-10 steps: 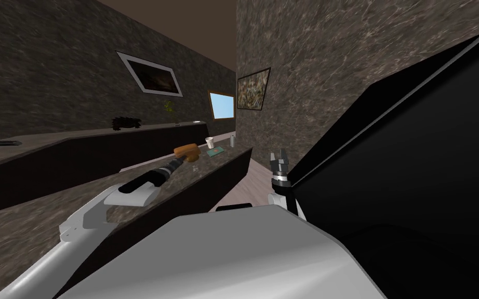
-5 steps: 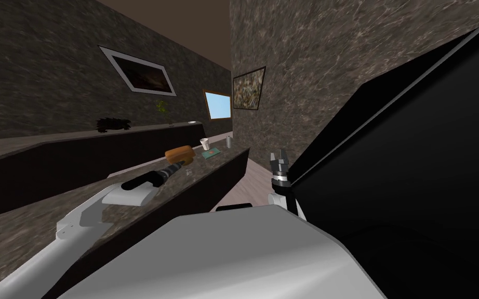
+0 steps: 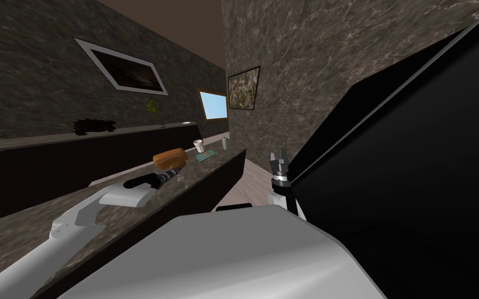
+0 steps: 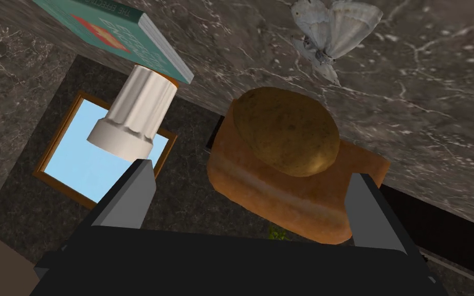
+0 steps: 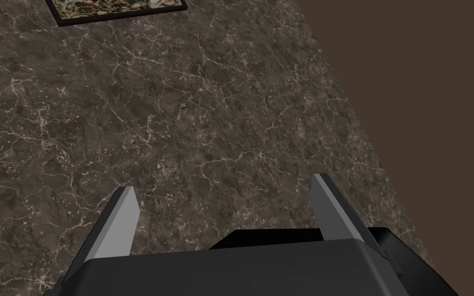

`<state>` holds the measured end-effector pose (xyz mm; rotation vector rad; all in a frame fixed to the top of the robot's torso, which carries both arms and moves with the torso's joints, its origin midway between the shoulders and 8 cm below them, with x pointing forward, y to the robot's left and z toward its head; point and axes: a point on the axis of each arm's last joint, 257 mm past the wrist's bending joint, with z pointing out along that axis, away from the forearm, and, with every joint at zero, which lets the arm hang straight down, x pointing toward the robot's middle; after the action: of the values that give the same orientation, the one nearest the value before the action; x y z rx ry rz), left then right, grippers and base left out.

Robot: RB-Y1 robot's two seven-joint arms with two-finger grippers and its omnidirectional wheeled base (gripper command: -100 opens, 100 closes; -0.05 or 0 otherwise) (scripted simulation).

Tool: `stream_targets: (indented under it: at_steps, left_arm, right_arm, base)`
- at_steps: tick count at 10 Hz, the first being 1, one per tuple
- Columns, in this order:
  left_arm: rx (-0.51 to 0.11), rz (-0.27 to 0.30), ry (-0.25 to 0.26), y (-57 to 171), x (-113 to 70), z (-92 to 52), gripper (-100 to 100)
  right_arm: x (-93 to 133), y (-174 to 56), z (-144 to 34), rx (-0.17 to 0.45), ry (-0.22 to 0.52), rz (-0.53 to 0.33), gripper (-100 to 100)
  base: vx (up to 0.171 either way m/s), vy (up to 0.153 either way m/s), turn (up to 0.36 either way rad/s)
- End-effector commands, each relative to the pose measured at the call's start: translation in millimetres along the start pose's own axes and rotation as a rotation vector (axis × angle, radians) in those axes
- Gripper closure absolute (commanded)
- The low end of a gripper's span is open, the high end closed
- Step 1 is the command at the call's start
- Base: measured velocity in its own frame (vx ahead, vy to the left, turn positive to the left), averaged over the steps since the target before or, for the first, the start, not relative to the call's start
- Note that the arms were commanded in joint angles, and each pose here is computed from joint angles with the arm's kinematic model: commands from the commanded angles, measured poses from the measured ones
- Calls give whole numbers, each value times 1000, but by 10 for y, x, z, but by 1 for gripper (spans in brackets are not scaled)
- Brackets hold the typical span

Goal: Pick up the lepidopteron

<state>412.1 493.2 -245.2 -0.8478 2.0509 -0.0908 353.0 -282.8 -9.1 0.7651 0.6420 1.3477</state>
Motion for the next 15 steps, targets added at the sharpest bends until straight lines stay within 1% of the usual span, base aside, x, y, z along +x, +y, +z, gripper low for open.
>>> stream_targets:
  at_steps: [1, 2, 3, 5, 6, 8, 10, 11, 12, 13, 14, 15]
  left_arm:
    - [-77, 14, 47, 292, 93, -10, -100]
    - [-127, 25, 80, 482, 165, -11, -100]
    - [-135, 25, 85, 504, 175, -15, -100]
    - [-234, 42, 151, 879, 326, -51, -100]
    - [-242, 42, 155, 897, 335, -57, -100]
    - [-331, 54, 215, 1231, 476, -128, -100]
    - [-399, 61, 263, 1484, 587, -204, -100]
    - [-399, 61, 263, 1484, 587, -204, -100]
    - [-448, 66, 297, 1664, 669, -269, -100]
    - [-422, 63, 279, 1571, 634, -258, -100]
    - [-427, 64, 283, 1590, 642, -267, 0]
    - [-434, 55, 281, 1672, 710, -219, -100]
  right_arm:
    - [0, 0, 0, 0, 0, 0, 0]
    - [0, 0, 0, 0, 0, 0, 0]
    - [0, 0, 0, 0, 0, 0, 0]
    - [0, 0, 0, 0, 0, 0, 0]
    - [0, 0, 0, 0, 0, 0, 0]
    - [0, 0, 0, 0, 0, 0, 0]
    - [0, 0, 0, 0, 0, 0, 0]
    - [0, 0, 0, 0, 0, 0, 0]
    - [0, 0, 0, 0, 0, 0, 0]
    - [0, 0, 0, 0, 0, 0, 0]
    - [0, 0, 0, 0, 0, 0, 0]
    - [0, 0, 0, 0, 0, 0, 0]
  base:
    - [74, -45, -80]
    - [100, -44, -140]
    - [70, -31, -55]
    - [68, -41, -112]
    - [68, -34, -42]
    - [62, -21, -91]
    - [86, -23, -89]
    - [50, -16, -25]
    - [45, -14, -73]
    - [22, -5, -15]
    - [0, 0, 0]
    - [17, 20, -84]
